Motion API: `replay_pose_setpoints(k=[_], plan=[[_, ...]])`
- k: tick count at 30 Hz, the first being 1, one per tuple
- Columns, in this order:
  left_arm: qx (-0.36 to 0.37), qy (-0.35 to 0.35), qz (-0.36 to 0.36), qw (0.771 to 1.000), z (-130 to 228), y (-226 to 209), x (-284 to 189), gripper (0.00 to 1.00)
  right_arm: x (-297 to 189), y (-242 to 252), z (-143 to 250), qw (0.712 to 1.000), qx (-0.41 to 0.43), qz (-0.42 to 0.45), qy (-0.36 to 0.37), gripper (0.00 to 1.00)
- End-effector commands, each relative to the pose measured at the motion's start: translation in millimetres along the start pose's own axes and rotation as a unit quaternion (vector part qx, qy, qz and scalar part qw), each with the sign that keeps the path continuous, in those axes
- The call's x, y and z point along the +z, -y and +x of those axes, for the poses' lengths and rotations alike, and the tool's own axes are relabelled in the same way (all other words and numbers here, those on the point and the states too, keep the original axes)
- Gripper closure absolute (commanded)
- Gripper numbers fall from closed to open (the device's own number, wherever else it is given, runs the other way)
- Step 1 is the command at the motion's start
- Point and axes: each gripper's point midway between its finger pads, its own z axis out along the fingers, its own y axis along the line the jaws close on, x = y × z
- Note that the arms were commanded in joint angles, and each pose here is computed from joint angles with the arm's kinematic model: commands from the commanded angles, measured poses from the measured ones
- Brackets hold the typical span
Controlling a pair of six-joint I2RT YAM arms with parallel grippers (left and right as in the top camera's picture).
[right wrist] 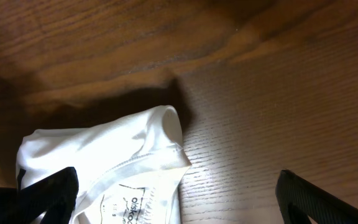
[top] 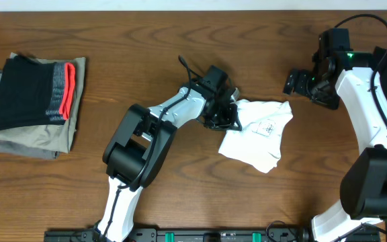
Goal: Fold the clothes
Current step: 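Move the left gripper to the bundle's left side and grasp it, then carry the bundle leftward with the left gripper onto the clothes stack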
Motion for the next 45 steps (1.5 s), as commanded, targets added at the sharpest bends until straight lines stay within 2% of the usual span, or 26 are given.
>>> replay_pose_setpoints(k=[1, 7, 11, 17, 22, 29, 36, 45], plan=[[-0.004, 0.026, -0.072, 0.997, -10.8, -33.1, -3.3, 0.86, -2.3, -1.4, -1.5, 1.0, -0.008, -0.003, 0.003, 0.01], [0.042, 0.069, -0.092, 0.992, -33.7, -43.5, -50.1, 0.89, -2.1, -1.3, -1.5, 1.0, -0.008, -0.003, 0.003, 0.01], [0.017, 0.1, -0.144, 0.984, -44.5, -75.9, -87.3, 0.9, -2.3, -1.4, -1.5, 1.0, -0.008, -0.003, 0.003, 0.01], [0.014, 0.142, -0.162, 0.976, -61.2, -117.2, -139.2, 0.91, -2.1, -1.3, -1.3, 1.0, -0.008, -0.003, 0.002, 0.01], [0.049, 0.162, -0.181, 0.969, -68.5, -151.6, -172.4, 0.9, -2.3, -1.1, -0.5, 1.0, -0.008, -0.002, 0.001, 0.01], [0.002, 0.196, -0.244, 0.95, -69.0, -210.1, -222.9, 0.91, -2.3, -0.2, 2.1, 1.0, -0.007, 0.0, -0.004, 0.01], [-0.022, 0.226, -0.254, 0.94, -72.1, -230.2, -267.7, 0.92, -2.3, 0.8, 4.9, 1.0, -0.007, 0.002, -0.01, 0.01], [-0.034, 0.271, -0.275, 0.922, -64.4, -231.0, -347.7, 0.92, -2.4, 1.9, 8.1, 1.0, -0.01, 0.004, -0.017, 0.01]])
